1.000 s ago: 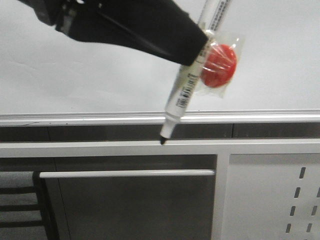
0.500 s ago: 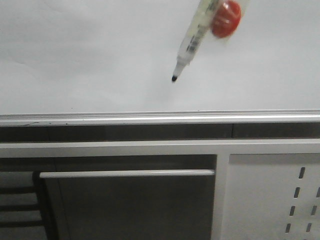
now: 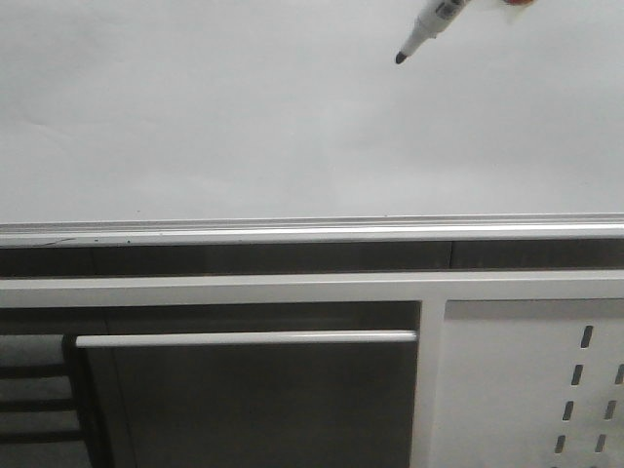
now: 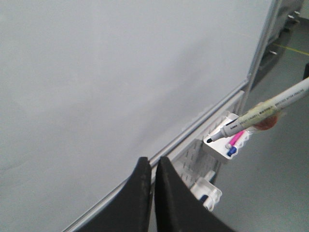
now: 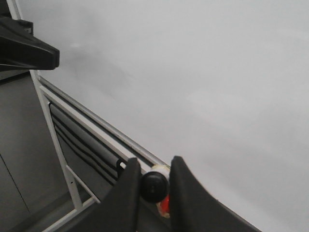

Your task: Write number 1 on whiteboard

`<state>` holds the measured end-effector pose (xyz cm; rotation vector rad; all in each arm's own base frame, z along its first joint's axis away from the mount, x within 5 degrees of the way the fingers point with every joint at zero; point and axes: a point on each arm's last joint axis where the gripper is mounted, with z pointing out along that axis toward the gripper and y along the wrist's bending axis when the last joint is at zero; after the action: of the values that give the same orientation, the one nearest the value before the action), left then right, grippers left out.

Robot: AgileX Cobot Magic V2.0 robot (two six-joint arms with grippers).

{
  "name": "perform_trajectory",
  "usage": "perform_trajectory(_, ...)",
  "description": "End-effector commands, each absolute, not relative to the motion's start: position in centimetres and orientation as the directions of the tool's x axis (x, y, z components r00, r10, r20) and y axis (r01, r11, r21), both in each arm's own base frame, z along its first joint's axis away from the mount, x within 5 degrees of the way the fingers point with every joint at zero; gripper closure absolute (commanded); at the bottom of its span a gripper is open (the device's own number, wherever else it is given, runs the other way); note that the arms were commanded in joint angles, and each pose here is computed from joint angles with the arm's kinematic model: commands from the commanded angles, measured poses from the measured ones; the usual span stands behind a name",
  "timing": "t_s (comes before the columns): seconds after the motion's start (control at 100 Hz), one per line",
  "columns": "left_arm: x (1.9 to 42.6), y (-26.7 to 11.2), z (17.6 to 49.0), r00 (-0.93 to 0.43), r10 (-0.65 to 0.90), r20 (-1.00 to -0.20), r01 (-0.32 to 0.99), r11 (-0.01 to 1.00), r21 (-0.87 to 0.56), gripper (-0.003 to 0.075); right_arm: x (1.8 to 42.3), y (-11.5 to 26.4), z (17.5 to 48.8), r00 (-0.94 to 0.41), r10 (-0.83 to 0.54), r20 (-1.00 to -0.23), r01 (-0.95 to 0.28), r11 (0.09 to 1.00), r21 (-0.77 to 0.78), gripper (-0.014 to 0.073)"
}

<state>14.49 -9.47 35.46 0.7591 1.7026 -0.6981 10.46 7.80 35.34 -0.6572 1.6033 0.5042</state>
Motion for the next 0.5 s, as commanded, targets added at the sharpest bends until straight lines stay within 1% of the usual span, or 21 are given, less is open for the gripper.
perform_trajectory(0.0,13.7,-8.8,36.6,-0.173,0.015,-0.985,0.728,0.676,-0.118,0.0741,10.8,7.5,36.6,0.017,-0.08,-0.997,-0.618,0.783,-0.074,0.0647)
perform_trajectory(0.11,12.9,-8.2,36.2,-0.151,-0.001,-0.989,0.699,0.706,-0.108,0.0741,11.4,7.8,36.7,0.046,-0.08,-0.996,-0.596,0.798,-0.092,0.0647)
perform_trajectory(0.29,12.7,-8.0,36.4,-0.138,-0.012,-0.99,0.688,0.718,-0.105,0.0741,12.8,9.5,36.2,0.053,-0.116,-0.992,-0.606,0.786,-0.124,0.0647)
perform_trajectory(0.49,12.8,-8.0,36.4,-0.137,-0.013,-0.991,0.684,0.722,-0.104,0.0741,13.4,10.8,37.1,0.132,-0.13,-0.983,-0.596,0.781,-0.184,0.0647)
